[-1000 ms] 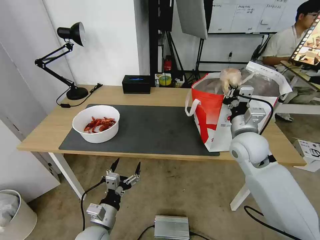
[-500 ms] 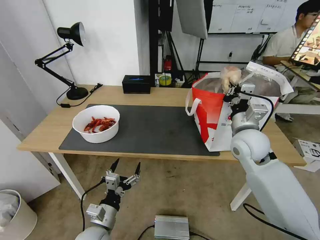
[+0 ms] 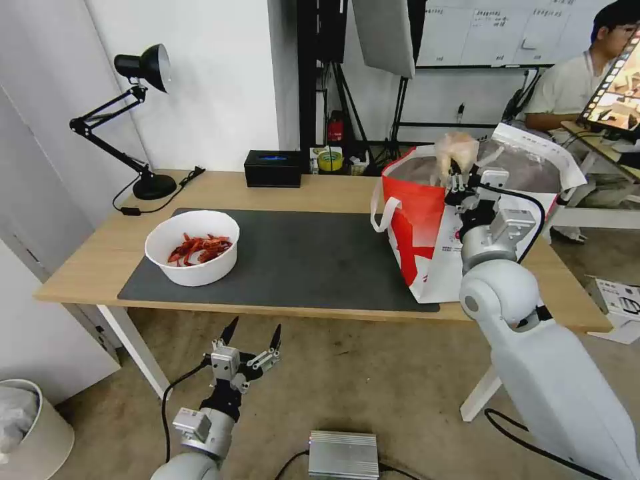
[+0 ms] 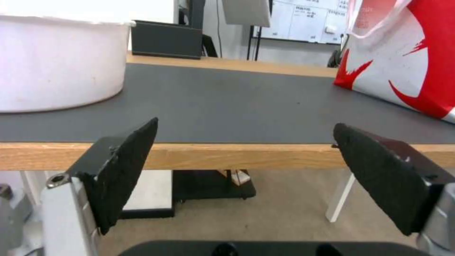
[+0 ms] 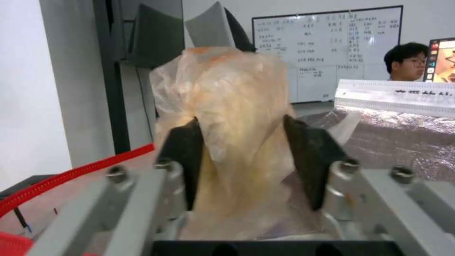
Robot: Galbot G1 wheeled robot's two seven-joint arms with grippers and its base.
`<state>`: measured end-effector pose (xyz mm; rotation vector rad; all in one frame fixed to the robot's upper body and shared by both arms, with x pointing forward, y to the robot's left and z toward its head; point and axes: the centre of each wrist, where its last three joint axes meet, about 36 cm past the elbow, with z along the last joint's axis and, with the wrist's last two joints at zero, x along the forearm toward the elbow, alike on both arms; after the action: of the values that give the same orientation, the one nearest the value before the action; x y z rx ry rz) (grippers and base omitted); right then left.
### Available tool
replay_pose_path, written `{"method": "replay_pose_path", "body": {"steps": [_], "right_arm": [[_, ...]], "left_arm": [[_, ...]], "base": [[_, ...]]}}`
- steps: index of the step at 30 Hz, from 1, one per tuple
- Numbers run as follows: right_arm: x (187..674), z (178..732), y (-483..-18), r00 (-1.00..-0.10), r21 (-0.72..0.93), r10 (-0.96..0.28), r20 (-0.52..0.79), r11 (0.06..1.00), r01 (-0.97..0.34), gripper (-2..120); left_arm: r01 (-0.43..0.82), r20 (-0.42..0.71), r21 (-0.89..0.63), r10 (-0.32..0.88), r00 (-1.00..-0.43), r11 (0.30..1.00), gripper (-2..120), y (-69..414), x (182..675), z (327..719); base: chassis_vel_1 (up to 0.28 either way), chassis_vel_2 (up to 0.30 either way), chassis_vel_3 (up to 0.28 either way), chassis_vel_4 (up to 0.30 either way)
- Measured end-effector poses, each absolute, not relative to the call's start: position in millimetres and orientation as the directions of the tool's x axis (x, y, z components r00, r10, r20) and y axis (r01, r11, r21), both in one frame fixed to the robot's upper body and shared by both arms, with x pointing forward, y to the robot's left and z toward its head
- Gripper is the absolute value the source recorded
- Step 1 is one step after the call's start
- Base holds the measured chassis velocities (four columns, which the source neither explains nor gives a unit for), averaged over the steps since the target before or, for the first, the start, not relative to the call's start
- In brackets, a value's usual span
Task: Pick up the trash from the table and place it into the takeout bag.
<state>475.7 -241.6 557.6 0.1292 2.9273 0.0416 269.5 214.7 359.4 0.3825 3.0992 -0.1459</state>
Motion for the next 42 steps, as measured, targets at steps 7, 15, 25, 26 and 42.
{"method": "replay_pose_path", "body": {"steps": [7,15,25,26,42], "right_arm": [[474.0,558.3,-241.9,-0.974,0.034,0.089,-0.208,0.996,0.084,76],[472.8,557.1,-243.8,-0.974,0.029,0.092,-0.205,0.996,0.088,100],[473.0,556.5,-244.1,-0.975,0.028,0.092,-0.204,0.996,0.088,100],[473.1,556.4,-244.1,-0.975,0.028,0.092,-0.204,0.996,0.088,100],[472.3,559.9,-243.8,-0.971,0.036,0.088,-0.222,0.996,0.082,100]], "left_arm": [[0.245,-0.029,-0.088,0.243,-0.97,0.966,100,215.2,269.5,360.1],[0.246,-0.029,-0.088,0.244,-0.969,0.965,100,214.9,268.9,360.3],[0.246,-0.03,-0.088,0.245,-0.969,0.965,100,214.6,269.2,360.1],[0.246,-0.03,-0.088,0.245,-0.969,0.965,100,214.5,269.1,360.0],[0.242,-0.04,-0.084,0.239,-0.97,0.967,100,216.5,268.5,363.9]], "base": [[0.0,0.0,0.0,0.0],[0.0,0.0,0.0,0.0],[0.0,0.0,0.0,0.0],[0.0,0.0,0.0,0.0],[0.0,0.0,0.0,0.0]]}}
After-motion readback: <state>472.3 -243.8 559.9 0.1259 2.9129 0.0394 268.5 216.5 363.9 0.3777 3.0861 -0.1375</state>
